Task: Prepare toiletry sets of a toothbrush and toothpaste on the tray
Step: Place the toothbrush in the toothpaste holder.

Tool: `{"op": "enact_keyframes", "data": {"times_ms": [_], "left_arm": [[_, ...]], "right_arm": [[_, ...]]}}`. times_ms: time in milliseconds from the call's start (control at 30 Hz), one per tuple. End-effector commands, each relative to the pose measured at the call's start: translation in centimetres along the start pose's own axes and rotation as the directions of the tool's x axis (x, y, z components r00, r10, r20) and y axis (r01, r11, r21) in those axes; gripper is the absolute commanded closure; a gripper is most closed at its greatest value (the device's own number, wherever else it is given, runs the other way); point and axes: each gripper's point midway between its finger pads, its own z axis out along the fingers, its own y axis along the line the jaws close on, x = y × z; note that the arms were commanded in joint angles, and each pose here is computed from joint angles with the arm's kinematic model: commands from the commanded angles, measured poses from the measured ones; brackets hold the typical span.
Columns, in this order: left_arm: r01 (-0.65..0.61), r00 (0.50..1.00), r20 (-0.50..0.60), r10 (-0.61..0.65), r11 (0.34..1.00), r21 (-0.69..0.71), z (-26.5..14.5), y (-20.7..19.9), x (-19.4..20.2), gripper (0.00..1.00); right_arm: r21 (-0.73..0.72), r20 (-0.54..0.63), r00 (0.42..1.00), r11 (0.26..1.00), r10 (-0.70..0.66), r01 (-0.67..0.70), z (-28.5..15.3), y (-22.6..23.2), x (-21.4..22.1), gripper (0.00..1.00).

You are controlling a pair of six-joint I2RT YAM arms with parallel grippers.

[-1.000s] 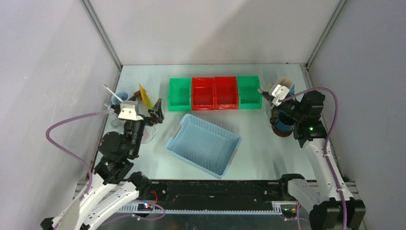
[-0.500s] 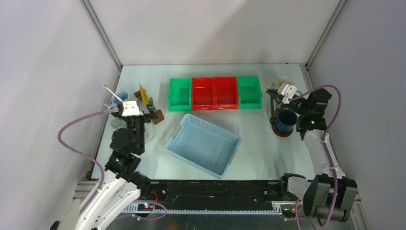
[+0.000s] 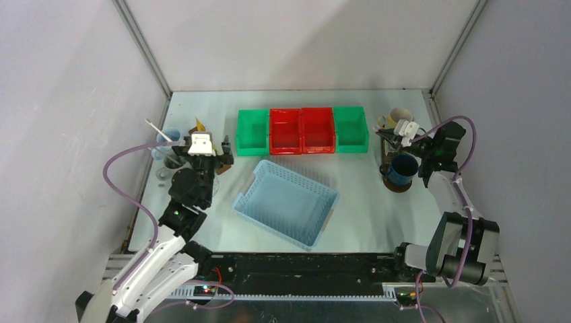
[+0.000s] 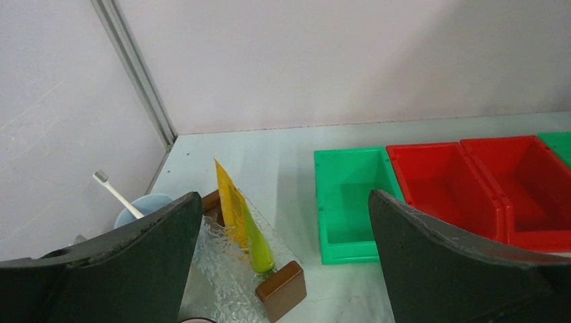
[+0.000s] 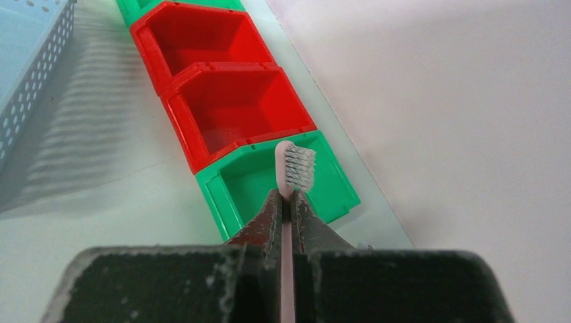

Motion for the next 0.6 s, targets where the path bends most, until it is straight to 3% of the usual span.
{"op": "enact_keyframes", "data": {"times_ms": [0,267,567], "left_arm": [[0.023,0.998,0.06,-0.024,0.999,0.025,0.8,-0.6,-1.9,0.0],[0.007,0.999,0.05,-0.009,0.999,0.039,1.9,-1.4,-1.8,0.0],[-0.018,0.999,0.042,0.016,0.999,0.044,2.0,-1.5,-1.7,0.0]], "right_arm": [[-0.022,0.026,0.997,0.997,-0.072,0.072,-0.2,-0.2,0.7,1.0],[-0.028,0.057,0.994,0.995,-0.089,0.091,0.2,-0.8,1.6,1.0],[-0.044,0.007,0.998,0.997,-0.059,0.06,0.2,0.1,4.3,1.0]]}}
